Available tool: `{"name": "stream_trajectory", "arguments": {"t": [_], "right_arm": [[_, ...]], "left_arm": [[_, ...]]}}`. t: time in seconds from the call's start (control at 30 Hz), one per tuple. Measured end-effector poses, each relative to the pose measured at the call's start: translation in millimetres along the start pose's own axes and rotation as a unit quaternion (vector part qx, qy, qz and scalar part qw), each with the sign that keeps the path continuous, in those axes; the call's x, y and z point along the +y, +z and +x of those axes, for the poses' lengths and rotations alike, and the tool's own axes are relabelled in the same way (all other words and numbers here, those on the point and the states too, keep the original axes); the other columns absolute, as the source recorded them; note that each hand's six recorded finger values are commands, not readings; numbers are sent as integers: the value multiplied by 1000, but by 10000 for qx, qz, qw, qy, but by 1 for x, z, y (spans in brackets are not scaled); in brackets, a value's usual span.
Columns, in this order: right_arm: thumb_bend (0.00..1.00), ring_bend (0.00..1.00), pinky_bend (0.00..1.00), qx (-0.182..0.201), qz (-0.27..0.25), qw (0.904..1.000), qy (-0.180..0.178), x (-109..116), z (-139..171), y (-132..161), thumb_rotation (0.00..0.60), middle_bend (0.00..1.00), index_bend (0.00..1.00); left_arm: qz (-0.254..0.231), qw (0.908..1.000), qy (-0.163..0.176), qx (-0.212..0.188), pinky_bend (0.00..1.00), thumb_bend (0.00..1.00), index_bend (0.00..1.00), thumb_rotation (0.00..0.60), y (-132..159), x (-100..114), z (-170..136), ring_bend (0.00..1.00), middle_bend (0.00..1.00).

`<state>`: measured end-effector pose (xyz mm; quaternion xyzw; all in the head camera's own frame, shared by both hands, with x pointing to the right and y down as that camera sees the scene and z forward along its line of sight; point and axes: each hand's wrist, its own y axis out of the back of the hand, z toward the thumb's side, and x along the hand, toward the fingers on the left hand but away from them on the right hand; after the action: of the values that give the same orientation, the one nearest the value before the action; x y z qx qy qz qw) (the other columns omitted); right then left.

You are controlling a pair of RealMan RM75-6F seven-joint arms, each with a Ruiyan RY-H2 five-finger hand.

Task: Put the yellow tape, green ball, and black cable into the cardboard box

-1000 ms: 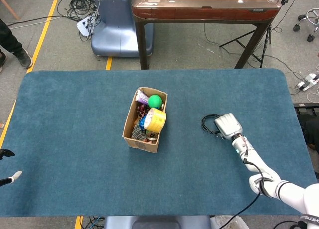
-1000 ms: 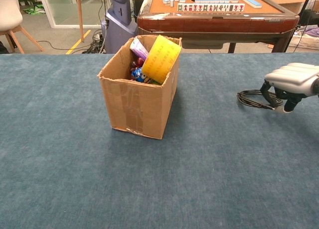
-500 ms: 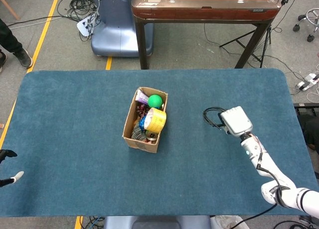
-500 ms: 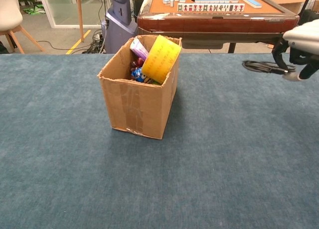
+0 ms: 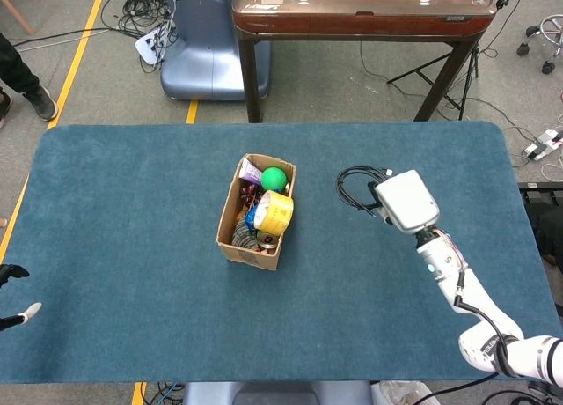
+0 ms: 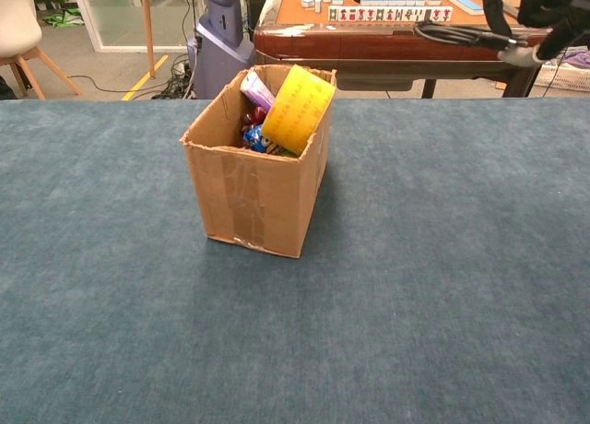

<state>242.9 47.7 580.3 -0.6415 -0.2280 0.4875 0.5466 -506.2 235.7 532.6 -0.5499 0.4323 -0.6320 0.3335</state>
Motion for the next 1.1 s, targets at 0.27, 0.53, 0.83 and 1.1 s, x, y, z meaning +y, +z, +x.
{"name": "stream_trajectory", "arguments": {"t": [0.27, 0.53, 0.83, 1.1], "right_arm": [[623, 1000, 1000, 252, 136, 9993, -246, 28, -21, 34, 600, 1000, 644], [623, 1000, 1000, 540, 123, 9981, -288, 39, -49, 77, 600, 1000, 645], [618, 1000, 1000, 590, -48, 9981, -189, 29, -85, 105, 600, 1000, 644], [368, 1000, 1000, 512, -319, 9981, -103, 14, -107, 114, 600, 1000, 601]], "left_arm": [[-51, 10000, 56, 26, 625, 65, 427, 600, -2, 4, -1, 407, 432], [-101, 9999, 114, 31, 624, 65, 427, 600, -3, 9, -2, 407, 432], [-192, 9996, 177, 47, 624, 65, 427, 600, -6, 15, -4, 407, 432], [-236, 9995, 189, 32, 625, 65, 427, 600, -7, 18, -6, 407, 432]]}}
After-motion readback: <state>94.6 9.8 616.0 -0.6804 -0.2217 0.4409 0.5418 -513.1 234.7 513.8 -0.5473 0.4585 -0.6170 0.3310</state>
